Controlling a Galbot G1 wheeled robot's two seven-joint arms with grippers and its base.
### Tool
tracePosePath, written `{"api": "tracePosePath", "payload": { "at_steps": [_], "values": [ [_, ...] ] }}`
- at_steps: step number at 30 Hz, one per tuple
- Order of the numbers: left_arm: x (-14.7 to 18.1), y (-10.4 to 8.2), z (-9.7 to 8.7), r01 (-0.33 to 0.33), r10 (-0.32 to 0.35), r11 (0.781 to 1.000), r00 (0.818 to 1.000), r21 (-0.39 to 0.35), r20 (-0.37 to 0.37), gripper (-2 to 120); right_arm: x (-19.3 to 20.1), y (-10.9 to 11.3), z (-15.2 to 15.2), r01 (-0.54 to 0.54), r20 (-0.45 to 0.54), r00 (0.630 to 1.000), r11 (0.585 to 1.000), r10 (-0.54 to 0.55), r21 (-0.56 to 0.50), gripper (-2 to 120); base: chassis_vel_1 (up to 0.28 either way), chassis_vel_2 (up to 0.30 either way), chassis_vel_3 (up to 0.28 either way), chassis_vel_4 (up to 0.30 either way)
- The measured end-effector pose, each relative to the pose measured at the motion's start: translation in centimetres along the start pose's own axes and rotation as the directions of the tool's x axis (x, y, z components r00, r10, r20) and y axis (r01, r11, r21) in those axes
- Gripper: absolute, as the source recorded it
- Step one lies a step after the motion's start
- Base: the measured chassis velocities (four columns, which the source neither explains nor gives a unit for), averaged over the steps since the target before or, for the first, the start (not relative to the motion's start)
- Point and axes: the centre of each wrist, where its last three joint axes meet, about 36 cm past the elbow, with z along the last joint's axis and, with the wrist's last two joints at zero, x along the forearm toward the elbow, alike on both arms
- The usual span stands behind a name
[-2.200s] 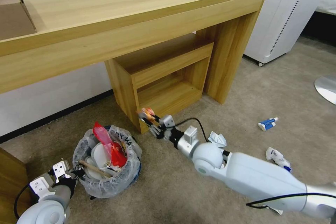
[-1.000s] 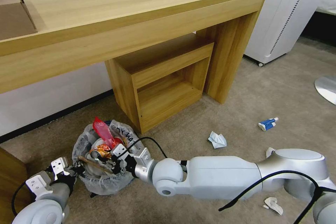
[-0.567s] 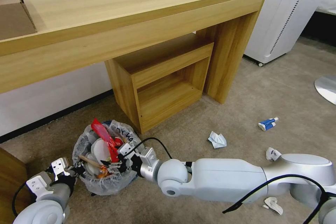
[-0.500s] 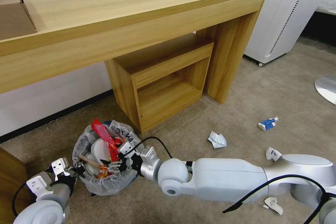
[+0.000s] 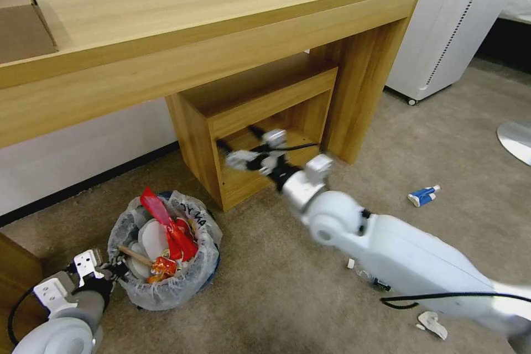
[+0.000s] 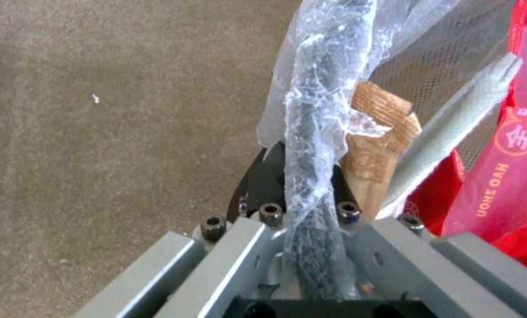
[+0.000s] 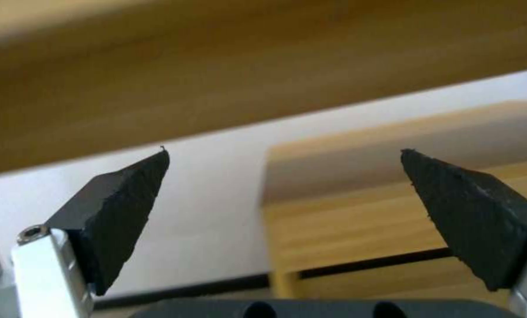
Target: Pick up the trash bin and place the garbage on the floor into it.
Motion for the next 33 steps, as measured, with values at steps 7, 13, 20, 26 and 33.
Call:
{"api": "tracePosePath", "payload": {
  "at_steps": [7, 13, 20, 26, 33],
  "values": [
    [0.6, -0.3, 0.0, -0.008, 0.008, 1.0, 1.0, -0.011, -0.009, 1, 4.9, -2.1, -1.7, -0.148, 0.081, 0.986, 0.989, 0.147, -0.002, 100, 0.0, 0.0, 0.0, 0.0],
    [0.8, -0.8, -0.1, -0.03, 0.029, 0.999, 0.999, -0.036, -0.018, 1, 11.1, -3.9, -2.1, -0.313, 0.149, 0.941, 0.949, 0.304, 0.041, 100, 0.0, 0.0, 0.0, 0.0],
    [0.8, -1.0, 0.0, -0.044, 0.042, 0.997, 0.999, -0.058, -0.026, 1, 14.9, -4.6, -1.4, -0.517, 0.157, 0.854, 0.842, 0.496, 0.155, 100, 0.0, 0.0, 0.0, 0.0],
    [0.7, -1.0, -0.1, -0.05, 0.048, 0.995, 0.998, -0.081, -0.033, 1, 17.2, -5.2, 0.4, -0.637, 0.173, 0.771, 0.739, 0.614, 0.218, 100, 0.0, 0.0, 0.0, 0.0],
    [0.9, -1.2, -0.1, -0.062, 0.059, 0.992, 0.998, -0.107, -0.028, 1, 19.2, -4.2, 2.3, -0.657, 0.248, 0.747, 0.742, 0.617, 0.132, 100, 0.0, 0.0, 0.0, 0.0]
  ]
}}
